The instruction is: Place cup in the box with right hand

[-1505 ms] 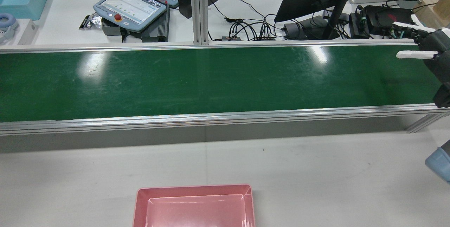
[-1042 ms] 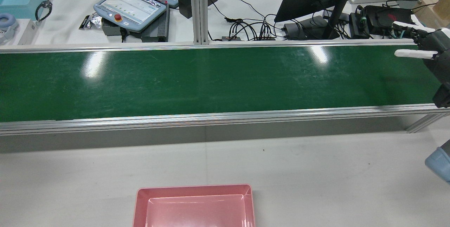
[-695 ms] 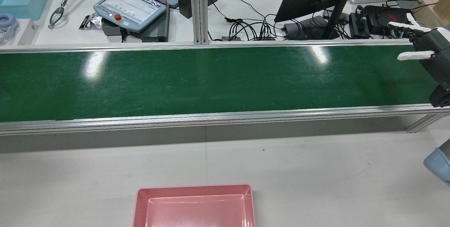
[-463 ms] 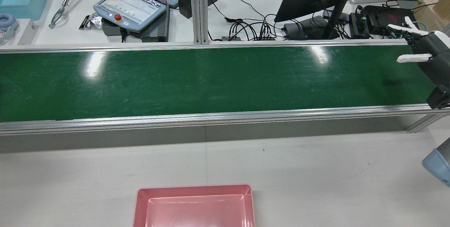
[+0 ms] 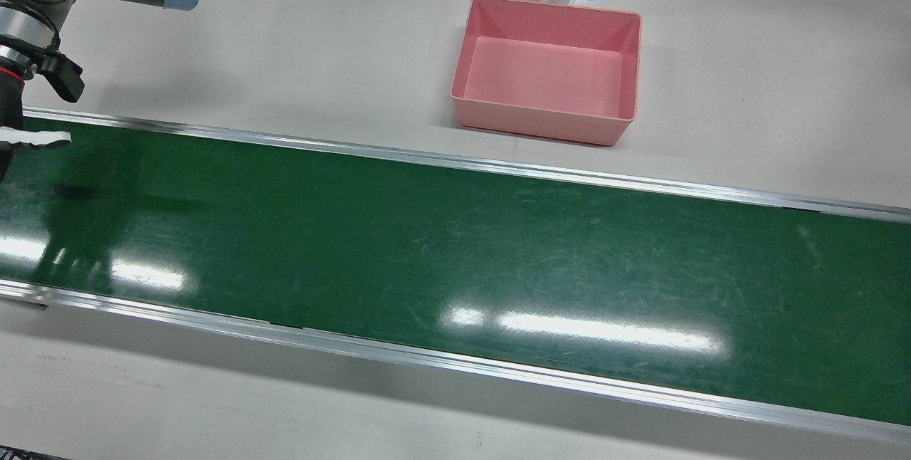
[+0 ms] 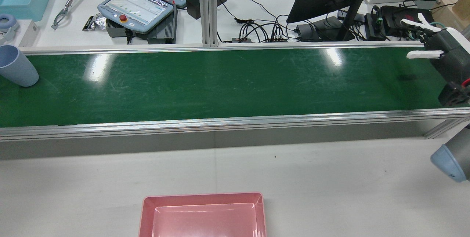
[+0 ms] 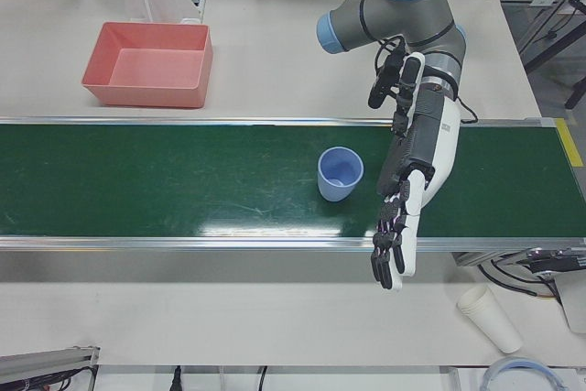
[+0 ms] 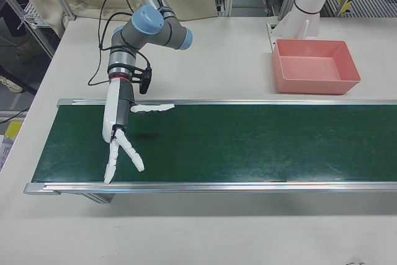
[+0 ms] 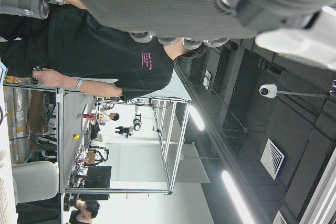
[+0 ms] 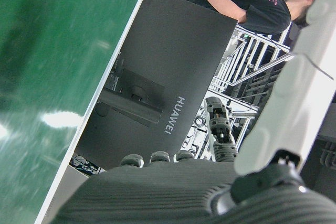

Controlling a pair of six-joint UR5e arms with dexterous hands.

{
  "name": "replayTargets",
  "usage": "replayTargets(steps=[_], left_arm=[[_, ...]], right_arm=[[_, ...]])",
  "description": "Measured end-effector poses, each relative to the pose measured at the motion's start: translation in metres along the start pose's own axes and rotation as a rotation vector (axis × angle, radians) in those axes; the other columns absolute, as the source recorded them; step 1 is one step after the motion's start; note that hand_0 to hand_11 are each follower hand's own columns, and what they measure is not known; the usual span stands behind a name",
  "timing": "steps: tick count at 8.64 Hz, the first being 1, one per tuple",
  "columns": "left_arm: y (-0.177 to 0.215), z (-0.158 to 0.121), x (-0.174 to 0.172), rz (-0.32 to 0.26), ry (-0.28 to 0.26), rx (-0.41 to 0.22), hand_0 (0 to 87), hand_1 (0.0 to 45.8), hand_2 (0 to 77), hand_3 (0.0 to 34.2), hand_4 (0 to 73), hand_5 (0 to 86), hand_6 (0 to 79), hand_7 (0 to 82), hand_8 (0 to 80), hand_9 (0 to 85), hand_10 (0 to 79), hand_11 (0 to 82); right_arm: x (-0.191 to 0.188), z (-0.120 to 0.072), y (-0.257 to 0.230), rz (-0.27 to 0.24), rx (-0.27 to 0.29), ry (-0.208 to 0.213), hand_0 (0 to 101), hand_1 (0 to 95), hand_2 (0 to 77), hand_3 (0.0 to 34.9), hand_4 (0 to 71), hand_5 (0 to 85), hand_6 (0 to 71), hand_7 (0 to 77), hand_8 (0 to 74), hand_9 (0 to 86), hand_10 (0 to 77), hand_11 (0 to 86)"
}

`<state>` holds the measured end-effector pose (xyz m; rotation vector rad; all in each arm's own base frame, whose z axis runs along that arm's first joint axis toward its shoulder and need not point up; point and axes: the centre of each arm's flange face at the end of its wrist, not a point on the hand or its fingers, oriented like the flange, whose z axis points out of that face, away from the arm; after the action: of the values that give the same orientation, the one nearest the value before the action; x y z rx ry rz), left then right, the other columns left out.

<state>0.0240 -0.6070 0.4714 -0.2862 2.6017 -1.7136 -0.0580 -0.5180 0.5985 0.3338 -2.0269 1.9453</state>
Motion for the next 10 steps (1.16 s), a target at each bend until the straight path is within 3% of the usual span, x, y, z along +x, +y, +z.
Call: replayTargets(steps=[1, 2, 4, 6, 8, 9, 10], left_arm=[[0.000, 0.000, 0.000, 0.000, 0.000, 0.000, 0.0, 0.5, 0.0, 0.0, 1.1, 0.0, 0.0, 0.0, 0.0, 0.0, 0.0, 0.0], [0.000, 0.000, 0.000, 0.000, 0.000, 0.000, 0.0, 0.5, 0.0, 0.0, 1.1, 0.5, 0.0, 0.0, 0.0, 0.0, 0.0, 0.0], [0.000, 0.000, 0.000, 0.000, 0.000, -0.001, 0.0, 0.5, 0.0, 0.0, 1.1, 0.0, 0.0, 0.0, 0.0, 0.0, 0.0, 0.0], [0.000, 0.000, 0.000, 0.000, 0.000, -0.001, 0.0, 0.5, 0.0, 0.0, 1.1, 0.0, 0.0, 0.0, 0.0, 0.0, 0.0, 0.0], [0.000, 0.000, 0.000, 0.000, 0.000, -0.001, 0.0, 0.5, 0.0, 0.0, 1.1, 0.0, 0.0, 0.0, 0.0, 0.0, 0.0, 0.0], [0.000, 0.000, 0.000, 0.000, 0.000, -0.001, 0.0, 0.5, 0.0, 0.0, 1.1, 0.0, 0.0, 0.0, 0.0, 0.0, 0.0, 0.0], [0.000, 0.000, 0.000, 0.000, 0.000, -0.001, 0.0, 0.5, 0.0, 0.0, 1.1, 0.5, 0.0, 0.0, 0.0, 0.0, 0.0, 0.0]], right_arm=[[0.000, 0.008, 0.000, 0.000, 0.001, -0.002, 49, 9.3, 1.1, 0.9, 4.9, 2.7, 0.5, 1.6, 0.5, 0.5, 0.5, 1.1], [-0.001, 0.015, 0.003, 0.003, -0.003, -0.006, 49, 9.3, 1.1, 5.3, 2.7, 3.8, 0.5, 1.6, 0.5, 0.5, 0.5, 1.1], [-0.008, 0.023, 0.007, 0.009, -0.011, -0.022, 49, 7.6, 1.1, 6.3, 3.8, 3.8, 0.5, 1.6, 0.5, 0.5, 0.5, 1.1], [-0.017, 0.017, -0.002, 0.011, 0.001, -0.029, 48, 12.5, 1.1, 7.7, 2.7, 3.8, 0.5, 1.6, 0.5, 0.5, 0.5, 1.1], [-0.020, 0.013, -0.007, 0.008, 0.008, -0.026, 49, 9.3, 1.1, 7.6, 2.7, 3.8, 0.5, 1.6, 0.5, 0.5, 0.5, 1.1], [-0.019, 0.013, -0.007, 0.008, 0.008, -0.023, 49, 8.7, 3.3, 1.0, 6.0, 4.4, 0.5, 1.6, 0.5, 0.5, 0.5, 1.1], [-0.018, 0.013, -0.007, 0.007, 0.008, -0.021, 49, 8.7, 3.3, 1.0, 6.0, 4.4, 0.5, 1.6, 0.5, 0.5, 0.5, 1.1]])
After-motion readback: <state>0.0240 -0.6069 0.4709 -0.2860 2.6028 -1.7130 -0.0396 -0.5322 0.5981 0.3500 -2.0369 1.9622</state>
